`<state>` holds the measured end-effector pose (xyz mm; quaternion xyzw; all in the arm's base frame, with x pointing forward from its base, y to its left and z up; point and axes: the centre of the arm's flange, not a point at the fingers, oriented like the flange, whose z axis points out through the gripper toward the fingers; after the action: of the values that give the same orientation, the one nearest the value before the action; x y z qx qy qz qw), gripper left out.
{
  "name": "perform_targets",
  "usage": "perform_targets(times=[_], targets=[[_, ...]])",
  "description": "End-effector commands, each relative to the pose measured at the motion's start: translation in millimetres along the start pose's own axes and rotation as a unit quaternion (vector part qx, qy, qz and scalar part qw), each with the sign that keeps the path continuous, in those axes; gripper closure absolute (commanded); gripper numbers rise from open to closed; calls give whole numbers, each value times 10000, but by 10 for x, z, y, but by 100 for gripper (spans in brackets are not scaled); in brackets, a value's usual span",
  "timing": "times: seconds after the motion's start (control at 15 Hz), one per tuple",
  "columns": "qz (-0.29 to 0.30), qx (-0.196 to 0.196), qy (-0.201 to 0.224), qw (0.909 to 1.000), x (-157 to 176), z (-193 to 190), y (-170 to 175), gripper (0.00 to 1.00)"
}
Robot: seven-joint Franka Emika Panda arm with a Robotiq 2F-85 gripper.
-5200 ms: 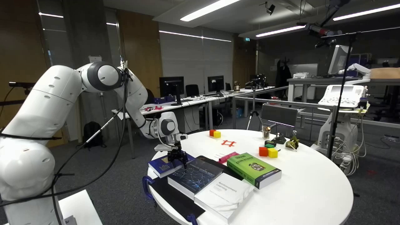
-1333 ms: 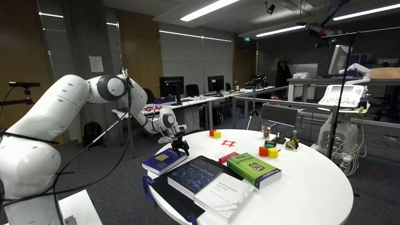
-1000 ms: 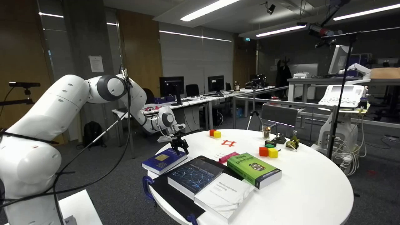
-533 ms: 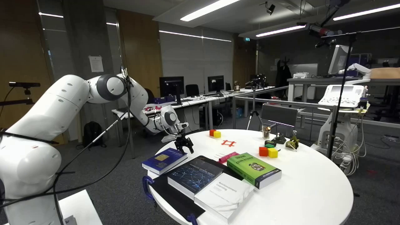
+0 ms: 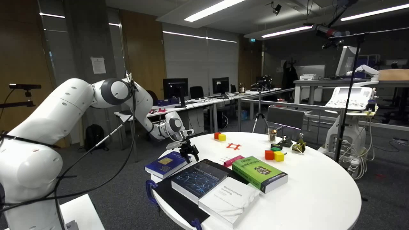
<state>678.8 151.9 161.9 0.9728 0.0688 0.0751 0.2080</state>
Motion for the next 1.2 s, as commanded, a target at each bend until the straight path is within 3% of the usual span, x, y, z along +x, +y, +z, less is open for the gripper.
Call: perform_targets(times=[0.0, 1.13], targets=[[-7, -120, -88, 9999, 51, 60, 15, 0], [-186, 82, -58, 9998, 89, -61, -250, 0]])
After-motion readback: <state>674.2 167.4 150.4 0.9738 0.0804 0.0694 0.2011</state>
